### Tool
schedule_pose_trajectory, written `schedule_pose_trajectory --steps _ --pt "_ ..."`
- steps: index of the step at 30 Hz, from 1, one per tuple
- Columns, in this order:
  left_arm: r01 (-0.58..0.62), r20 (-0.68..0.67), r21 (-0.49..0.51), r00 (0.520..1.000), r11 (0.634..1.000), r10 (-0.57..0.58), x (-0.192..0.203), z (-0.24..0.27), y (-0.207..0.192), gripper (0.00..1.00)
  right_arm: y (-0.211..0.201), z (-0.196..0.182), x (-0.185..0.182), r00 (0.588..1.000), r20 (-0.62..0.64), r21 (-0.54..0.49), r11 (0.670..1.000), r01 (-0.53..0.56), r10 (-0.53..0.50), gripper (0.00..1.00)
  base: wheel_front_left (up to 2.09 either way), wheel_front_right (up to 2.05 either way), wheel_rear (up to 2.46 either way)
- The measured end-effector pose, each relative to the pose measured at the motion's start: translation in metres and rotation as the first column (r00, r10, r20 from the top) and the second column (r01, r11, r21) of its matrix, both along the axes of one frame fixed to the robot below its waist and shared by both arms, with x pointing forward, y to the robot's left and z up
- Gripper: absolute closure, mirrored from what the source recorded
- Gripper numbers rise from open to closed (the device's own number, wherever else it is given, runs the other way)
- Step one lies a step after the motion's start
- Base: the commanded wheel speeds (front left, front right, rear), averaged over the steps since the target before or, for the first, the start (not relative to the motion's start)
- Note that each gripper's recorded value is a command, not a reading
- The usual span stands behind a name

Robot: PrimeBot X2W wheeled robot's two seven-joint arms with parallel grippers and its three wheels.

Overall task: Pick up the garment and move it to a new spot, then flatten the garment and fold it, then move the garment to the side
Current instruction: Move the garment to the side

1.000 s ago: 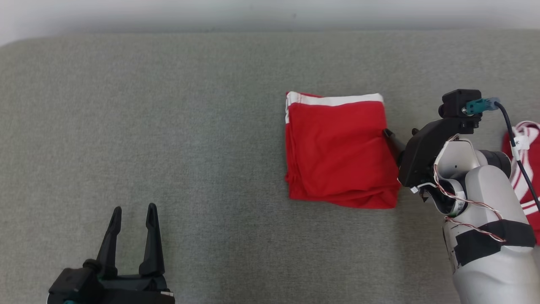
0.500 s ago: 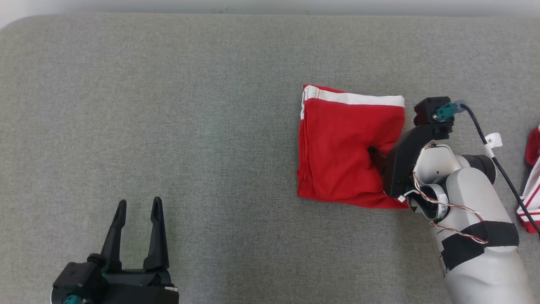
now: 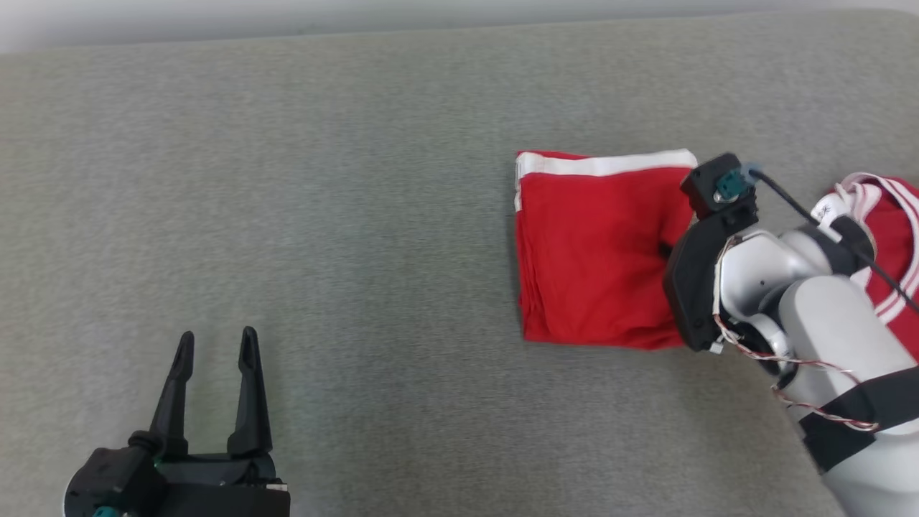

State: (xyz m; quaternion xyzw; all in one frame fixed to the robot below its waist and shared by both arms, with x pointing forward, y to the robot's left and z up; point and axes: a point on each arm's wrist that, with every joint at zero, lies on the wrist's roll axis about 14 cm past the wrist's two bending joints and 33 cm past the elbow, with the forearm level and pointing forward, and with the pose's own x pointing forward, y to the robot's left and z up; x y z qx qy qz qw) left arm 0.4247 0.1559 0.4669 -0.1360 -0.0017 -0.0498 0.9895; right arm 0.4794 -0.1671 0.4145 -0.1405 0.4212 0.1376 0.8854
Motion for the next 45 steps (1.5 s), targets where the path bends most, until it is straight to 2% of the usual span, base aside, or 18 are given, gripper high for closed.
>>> schedule_pose_trajectory --steps 5,11,16,20,24,32,45 --pt "0.057 0.015 0.003 0.998 0.998 -0.057 0.013 0.0 -0.02 0.0 -0.035 0.04 -0.001 0.996 0.077 -0.108 0.994 -0.033 0.041 1.0 0.0 0.0 0.0" --pt "0.144 0.049 0.008 0.988 0.99 -0.144 0.029 0.003 -0.051 0.0 -0.081 0.062 -0.015 0.993 0.104 -0.233 0.972 -0.03 0.056 1.0 0.0 0.0 0.0" --pt "0.216 0.055 0.006 0.975 0.976 -0.216 0.039 -0.002 -0.075 0.0 -0.117 0.078 -0.025 0.99 0.137 -0.282 0.959 0.025 0.014 1.0 0.0 0.0 0.0" --pt "0.27 0.052 0.004 0.962 0.963 -0.269 0.046 -0.009 -0.092 0.0 -0.152 0.089 -0.034 0.986 0.162 -0.348 0.934 0.079 -0.023 1.0 0.0 0.0 0.0" --pt "0.311 0.045 -0.008 0.95 0.95 -0.31 0.049 -0.016 -0.108 0.0 -0.187 0.097 -0.041 0.973 0.209 -0.367 0.914 0.171 -0.098 1.0 0.0 0.0 0.0" --pt "0.35 0.02 -0.007 0.937 0.937 -0.35 0.052 -0.032 -0.116 0.0 -0.228 0.088 -0.045 0.948 0.265 -0.386 0.882 0.271 -0.175 1.0 0.0 0.0 0.0" --pt "0.311 0.012 0.033 0.95 0.95 -0.312 0.053 -0.035 -0.091 0.0 -0.285 0.066 -0.045 0.906 0.314 -0.443 0.799 0.405 -0.284 1.0 0.0 0.0 0.0"
